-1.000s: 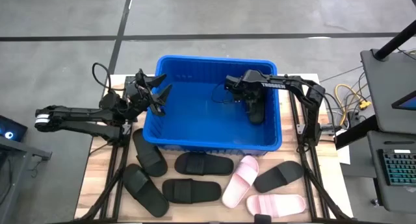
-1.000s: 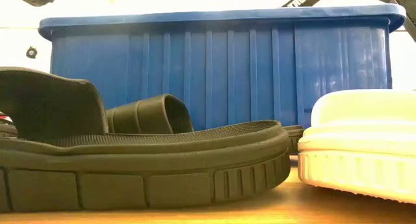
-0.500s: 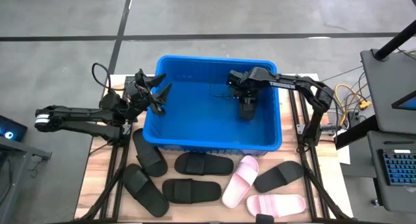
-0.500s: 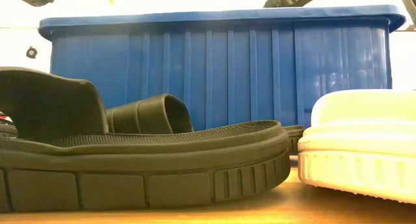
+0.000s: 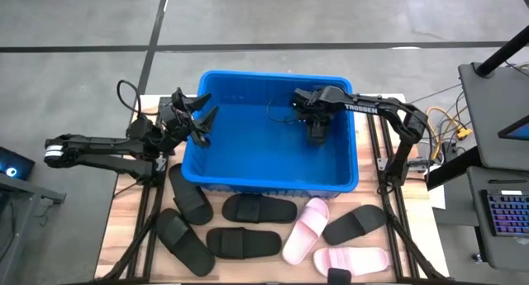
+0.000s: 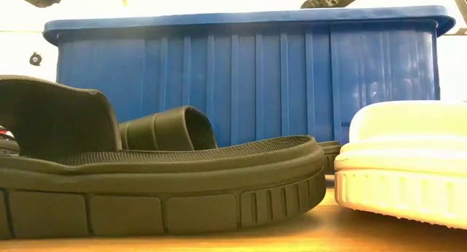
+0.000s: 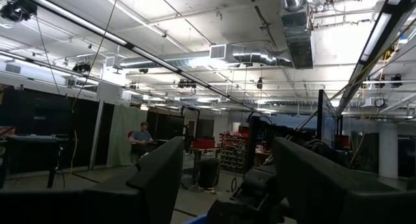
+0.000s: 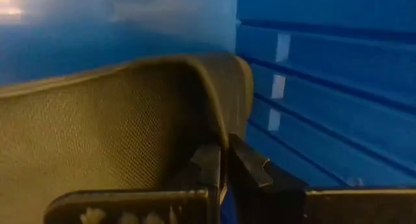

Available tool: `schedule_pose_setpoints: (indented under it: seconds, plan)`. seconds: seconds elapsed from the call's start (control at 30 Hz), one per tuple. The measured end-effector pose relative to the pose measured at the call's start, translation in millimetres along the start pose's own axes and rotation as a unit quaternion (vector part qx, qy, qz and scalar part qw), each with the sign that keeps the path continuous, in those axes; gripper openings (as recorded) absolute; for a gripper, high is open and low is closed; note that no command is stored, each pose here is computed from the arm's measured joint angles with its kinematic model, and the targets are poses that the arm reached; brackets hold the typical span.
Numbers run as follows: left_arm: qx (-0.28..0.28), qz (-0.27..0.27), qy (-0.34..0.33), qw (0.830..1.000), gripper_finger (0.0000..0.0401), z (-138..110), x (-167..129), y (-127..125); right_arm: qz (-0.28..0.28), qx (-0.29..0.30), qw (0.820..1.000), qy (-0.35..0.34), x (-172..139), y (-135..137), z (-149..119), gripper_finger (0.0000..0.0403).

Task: Pick and place slides into bin
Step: Put the black slide into the blue container

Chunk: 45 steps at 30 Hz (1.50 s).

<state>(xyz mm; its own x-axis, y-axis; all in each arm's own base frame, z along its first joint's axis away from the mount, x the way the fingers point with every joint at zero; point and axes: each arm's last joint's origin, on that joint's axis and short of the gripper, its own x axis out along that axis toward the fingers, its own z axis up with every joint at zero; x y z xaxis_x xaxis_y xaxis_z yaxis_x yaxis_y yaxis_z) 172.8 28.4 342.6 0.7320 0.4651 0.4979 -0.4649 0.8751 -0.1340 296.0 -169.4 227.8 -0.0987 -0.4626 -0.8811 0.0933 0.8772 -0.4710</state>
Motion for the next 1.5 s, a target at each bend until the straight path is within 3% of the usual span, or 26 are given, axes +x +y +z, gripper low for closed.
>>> schedule_pose_setpoints:
  seconds: [0.27, 0.4, 0.83, 1.07, 1.5]
  plan:
    - [0.000, 0.000, 0.000, 1.000, 0.0223, 0.0, 0.0, 0.0, 0.004, -0.007, 1.000, 0.011, 25.0, 17.1, -8.7, 0.0009]
    - [0.000, 0.000, 0.000, 1.000, 0.0223, 0.0, 0.0, 0.0, -0.029, 0.001, 0.999, 0.028, 36.2, 22.2, -12.8, 0.0009]
    - [0.000, 0.000, 0.000, 1.000, 0.0223, 0.0, 0.0, -0.1, -0.037, -0.014, 0.998, 0.052, 31.7, 20.7, -20.6, 0.0020]
    - [0.000, 0.000, 0.000, 1.000, 0.0223, -0.1, 0.0, 0.0, -0.033, 0.013, 0.997, 0.065, 31.2, 21.6, -23.5, 0.0065]
    - [-0.002, 0.000, 0.002, 1.000, 0.0223, -0.5, 0.0, -0.1, -0.030, 0.063, 0.994, 0.086, 30.4, 23.3, -28.5, 0.0217]
